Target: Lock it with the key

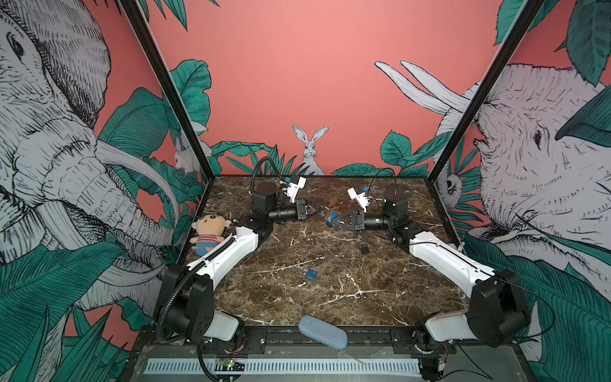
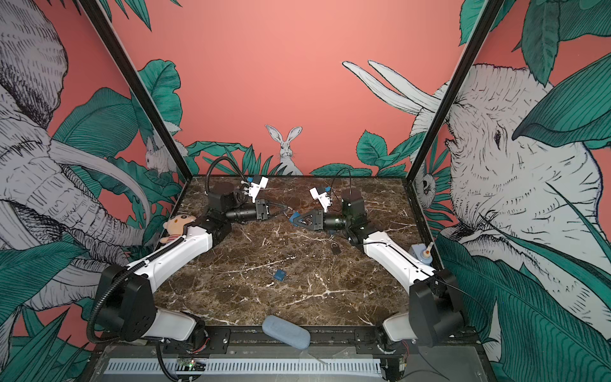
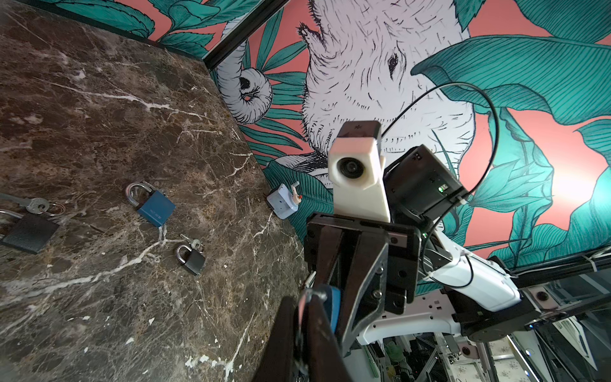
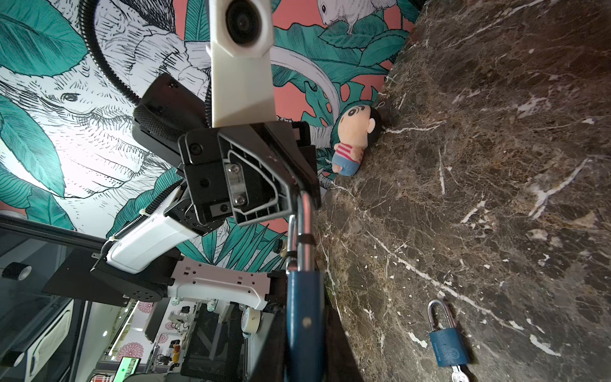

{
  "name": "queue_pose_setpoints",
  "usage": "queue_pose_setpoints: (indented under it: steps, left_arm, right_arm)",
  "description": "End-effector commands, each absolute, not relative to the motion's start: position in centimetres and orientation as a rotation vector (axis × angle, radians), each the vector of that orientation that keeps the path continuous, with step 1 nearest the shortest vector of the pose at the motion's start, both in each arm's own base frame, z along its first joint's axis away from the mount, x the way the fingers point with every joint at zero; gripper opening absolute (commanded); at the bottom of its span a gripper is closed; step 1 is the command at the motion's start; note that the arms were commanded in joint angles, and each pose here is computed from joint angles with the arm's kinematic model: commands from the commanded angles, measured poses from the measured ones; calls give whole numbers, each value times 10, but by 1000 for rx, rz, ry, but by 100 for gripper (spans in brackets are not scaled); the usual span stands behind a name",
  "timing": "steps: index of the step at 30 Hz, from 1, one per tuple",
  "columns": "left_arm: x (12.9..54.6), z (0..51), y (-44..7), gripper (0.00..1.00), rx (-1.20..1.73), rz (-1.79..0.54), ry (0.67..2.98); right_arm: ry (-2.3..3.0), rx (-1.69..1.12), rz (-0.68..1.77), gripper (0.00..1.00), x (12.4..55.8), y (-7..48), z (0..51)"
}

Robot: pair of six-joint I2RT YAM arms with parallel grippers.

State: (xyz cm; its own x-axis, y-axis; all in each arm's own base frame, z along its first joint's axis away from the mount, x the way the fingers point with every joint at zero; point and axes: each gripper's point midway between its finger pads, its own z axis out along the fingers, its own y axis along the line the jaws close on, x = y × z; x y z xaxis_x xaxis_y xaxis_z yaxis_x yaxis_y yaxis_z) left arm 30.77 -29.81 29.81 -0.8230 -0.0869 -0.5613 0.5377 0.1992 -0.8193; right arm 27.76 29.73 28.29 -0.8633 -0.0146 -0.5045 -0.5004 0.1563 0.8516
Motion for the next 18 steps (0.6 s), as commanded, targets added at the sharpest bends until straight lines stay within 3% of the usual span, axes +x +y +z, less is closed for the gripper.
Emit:
queue_pose_setpoints:
  steps: [1, 18]
  left_arm:
    - [304, 288, -299, 0, 437, -1673, 2005]
    - [311, 266, -301, 0, 439, -1638, 2036]
  right_arm:
    - [1892, -621, 1794, 0, 270, 307, 322]
    - [1841, -648, 1854, 0, 259, 311, 339]
